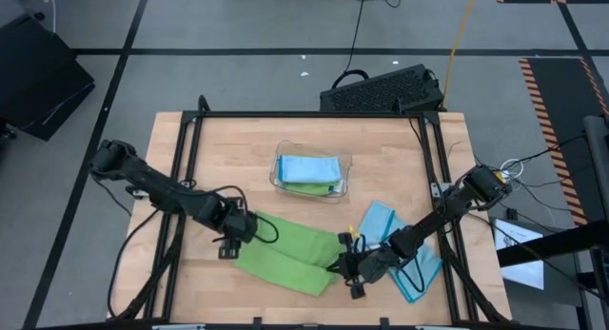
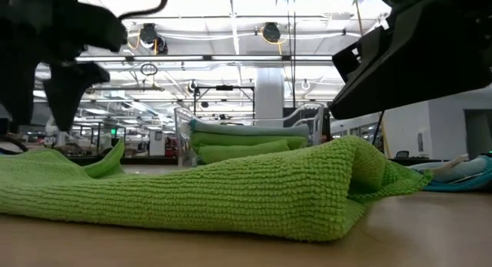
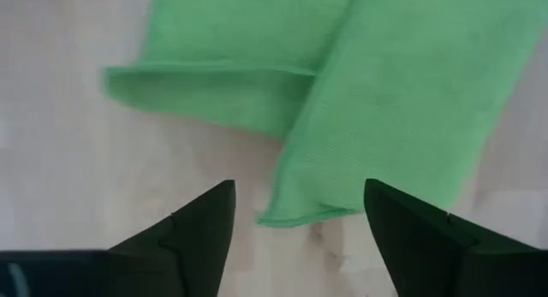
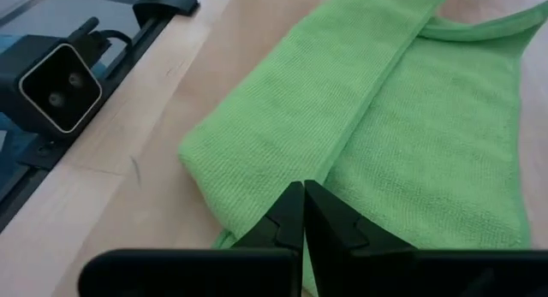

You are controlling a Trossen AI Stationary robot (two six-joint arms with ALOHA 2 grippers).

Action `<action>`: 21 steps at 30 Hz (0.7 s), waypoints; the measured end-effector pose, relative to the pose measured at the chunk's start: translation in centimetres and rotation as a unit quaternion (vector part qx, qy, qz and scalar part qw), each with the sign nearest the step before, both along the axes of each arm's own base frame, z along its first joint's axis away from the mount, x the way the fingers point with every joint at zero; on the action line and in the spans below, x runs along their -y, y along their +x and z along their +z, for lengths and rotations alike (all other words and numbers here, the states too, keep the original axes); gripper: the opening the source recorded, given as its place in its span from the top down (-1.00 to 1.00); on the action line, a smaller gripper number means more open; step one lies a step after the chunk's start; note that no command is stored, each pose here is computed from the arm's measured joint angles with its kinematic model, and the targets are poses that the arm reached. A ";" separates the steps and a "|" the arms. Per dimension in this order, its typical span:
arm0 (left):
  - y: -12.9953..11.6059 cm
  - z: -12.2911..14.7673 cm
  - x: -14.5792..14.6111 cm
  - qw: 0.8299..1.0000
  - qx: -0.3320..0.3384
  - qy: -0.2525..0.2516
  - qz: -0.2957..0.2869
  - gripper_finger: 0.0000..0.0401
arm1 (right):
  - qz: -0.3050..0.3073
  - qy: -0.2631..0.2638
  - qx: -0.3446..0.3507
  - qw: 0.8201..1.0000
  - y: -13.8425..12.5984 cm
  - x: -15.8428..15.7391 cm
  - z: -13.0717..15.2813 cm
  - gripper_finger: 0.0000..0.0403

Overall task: Fold microfiber towels
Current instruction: Fold the green microfiber cloth

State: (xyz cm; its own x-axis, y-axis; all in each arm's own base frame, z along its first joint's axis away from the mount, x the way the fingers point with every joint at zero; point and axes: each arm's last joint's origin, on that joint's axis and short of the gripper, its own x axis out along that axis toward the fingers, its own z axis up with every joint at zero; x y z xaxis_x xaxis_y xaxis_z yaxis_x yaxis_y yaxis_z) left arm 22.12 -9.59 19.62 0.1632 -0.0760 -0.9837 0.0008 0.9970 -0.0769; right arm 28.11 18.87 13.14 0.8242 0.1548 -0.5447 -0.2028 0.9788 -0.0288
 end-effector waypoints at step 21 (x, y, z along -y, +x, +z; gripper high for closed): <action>-1.4 -4.2 -1.0 0.996 -0.018 -0.088 -0.018 0.08 | 0.015 -0.006 0.039 0.999 0.4 -0.1 0.7 0.98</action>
